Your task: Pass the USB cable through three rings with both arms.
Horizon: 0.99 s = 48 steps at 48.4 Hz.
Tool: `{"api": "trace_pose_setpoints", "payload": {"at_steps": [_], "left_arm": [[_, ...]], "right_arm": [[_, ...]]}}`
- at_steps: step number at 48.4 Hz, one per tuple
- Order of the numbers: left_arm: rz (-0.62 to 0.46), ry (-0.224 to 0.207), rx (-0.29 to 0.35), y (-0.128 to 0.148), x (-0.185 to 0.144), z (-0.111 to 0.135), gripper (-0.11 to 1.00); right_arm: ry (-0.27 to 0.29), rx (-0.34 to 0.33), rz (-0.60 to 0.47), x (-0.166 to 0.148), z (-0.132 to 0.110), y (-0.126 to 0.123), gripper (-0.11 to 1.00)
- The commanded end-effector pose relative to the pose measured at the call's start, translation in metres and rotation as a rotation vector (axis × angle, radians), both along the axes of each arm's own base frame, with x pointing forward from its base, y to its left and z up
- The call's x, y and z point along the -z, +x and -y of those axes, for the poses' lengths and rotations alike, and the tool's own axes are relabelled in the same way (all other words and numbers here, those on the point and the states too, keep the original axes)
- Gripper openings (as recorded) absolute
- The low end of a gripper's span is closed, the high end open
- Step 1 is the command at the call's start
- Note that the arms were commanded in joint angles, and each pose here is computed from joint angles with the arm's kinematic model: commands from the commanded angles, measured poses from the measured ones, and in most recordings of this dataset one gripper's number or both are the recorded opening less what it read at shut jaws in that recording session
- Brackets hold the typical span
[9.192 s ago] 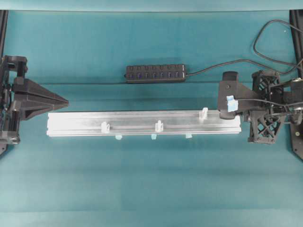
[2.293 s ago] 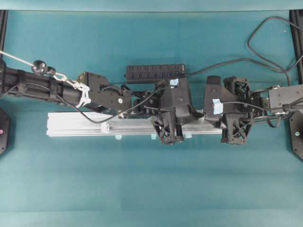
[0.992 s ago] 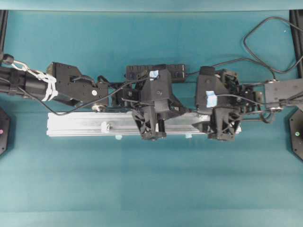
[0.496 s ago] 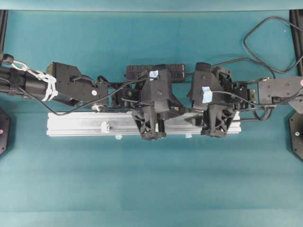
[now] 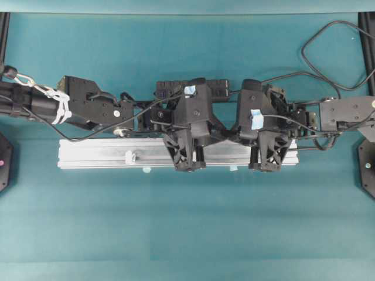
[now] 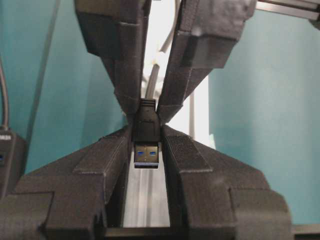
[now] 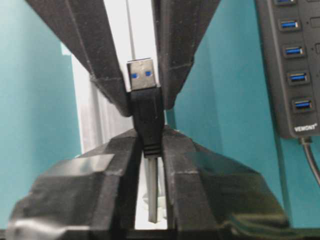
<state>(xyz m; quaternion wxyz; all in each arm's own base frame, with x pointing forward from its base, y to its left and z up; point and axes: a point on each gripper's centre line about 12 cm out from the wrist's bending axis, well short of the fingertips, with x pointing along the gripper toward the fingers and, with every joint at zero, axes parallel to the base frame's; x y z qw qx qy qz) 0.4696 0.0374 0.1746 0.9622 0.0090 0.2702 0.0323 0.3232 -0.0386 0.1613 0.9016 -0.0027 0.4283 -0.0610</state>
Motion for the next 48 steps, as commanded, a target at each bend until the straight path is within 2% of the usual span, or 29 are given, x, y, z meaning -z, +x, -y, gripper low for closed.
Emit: {"api": "trace_pose_setpoints", "payload": {"at_steps": [1, 19, 21, 28, 32, 48], "left_arm": [[0.037, 0.005, 0.009, 0.001, -0.015, 0.004, 0.24], [-0.023, -0.004, 0.001, -0.008, -0.007, 0.002, 0.25], [-0.020, -0.006, 0.001, -0.010, -0.009, 0.003, 0.33], [-0.007, -0.011, -0.004, -0.019, -0.019, 0.003, 0.77], [0.008, -0.009, -0.002, -0.028, -0.028, 0.004, 0.95], [0.050, -0.010, -0.009, -0.080, -0.055, 0.006, 0.91]], "right_arm": [[-0.004, -0.003, 0.019, -0.004, 0.001, 0.002, -0.05], [-0.003, -0.018, 0.001, -0.001, -0.005, 0.005, -0.05], [-0.003, -0.021, -0.005, -0.001, -0.006, 0.005, -0.05], [-0.005, -0.029, -0.038, 0.001, -0.010, 0.009, -0.06], [-0.007, -0.035, -0.062, 0.001, -0.012, 0.012, -0.06], [-0.009, -0.066, -0.143, 0.009, -0.027, 0.022, -0.06]]}}
